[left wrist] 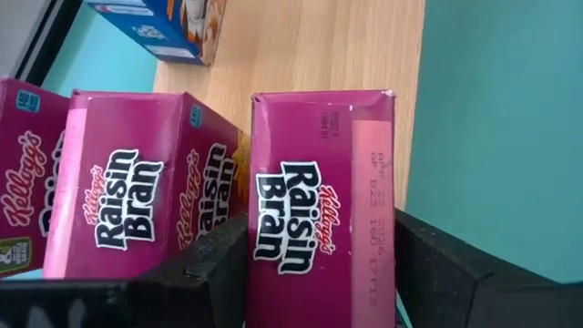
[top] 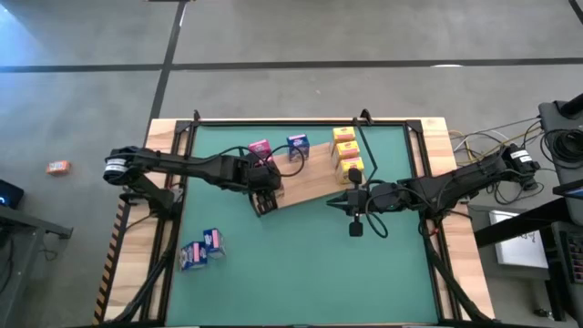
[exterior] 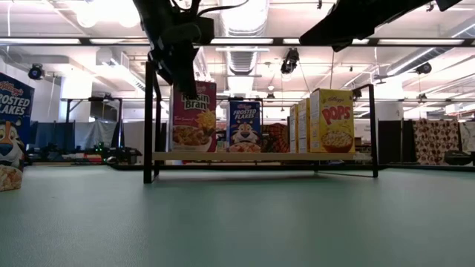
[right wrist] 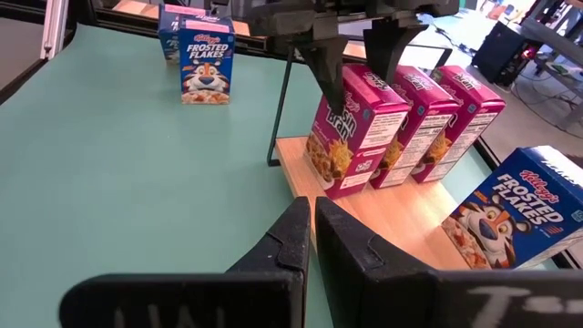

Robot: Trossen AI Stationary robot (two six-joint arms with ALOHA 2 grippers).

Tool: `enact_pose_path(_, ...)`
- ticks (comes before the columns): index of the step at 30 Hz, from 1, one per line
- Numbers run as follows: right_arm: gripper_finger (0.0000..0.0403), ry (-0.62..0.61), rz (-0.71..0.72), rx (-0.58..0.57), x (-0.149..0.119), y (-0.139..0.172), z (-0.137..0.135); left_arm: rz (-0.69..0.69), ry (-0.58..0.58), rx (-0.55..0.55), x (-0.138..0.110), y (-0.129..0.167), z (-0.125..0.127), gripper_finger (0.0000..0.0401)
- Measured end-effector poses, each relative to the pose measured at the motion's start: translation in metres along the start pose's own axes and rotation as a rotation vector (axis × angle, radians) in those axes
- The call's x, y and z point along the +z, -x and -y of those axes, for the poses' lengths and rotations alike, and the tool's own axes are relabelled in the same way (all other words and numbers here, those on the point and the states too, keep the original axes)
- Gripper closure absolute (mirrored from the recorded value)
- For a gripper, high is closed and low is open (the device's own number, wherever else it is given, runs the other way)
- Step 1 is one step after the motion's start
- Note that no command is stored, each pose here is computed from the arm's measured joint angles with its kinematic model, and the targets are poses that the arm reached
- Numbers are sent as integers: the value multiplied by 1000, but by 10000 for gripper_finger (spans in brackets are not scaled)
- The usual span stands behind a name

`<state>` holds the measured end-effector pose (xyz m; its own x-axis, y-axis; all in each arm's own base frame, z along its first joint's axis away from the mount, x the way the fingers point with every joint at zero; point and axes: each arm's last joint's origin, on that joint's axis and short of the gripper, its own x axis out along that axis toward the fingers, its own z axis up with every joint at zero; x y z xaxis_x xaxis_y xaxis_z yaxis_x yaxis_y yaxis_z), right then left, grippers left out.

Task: Stack cereal on shelf
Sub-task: Put the pink cereal box on the shelf aligned with the other pink cereal boxes, then put the right blue cereal box on the shelf aligned with the other blue cereal box

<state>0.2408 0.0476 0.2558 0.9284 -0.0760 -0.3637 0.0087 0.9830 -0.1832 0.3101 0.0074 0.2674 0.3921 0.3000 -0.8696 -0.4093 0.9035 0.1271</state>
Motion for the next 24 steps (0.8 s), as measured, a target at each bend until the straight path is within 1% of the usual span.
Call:
enact_pose_path(7,390,1,0,0,0,0,0,-13,-20,4,0,8,-2,193)
enact_pose_path(16,390,7,0,1,0,0,0,13,-47,-14,18,49,-2,193)
enact_pose_path(20,390,6,0,1,0,0,0,54,-42,-44,22,64,7,193)
enact_pose_path(24,390,6,0,1,0,0,0,64,-80,-79,15,71,24,193)
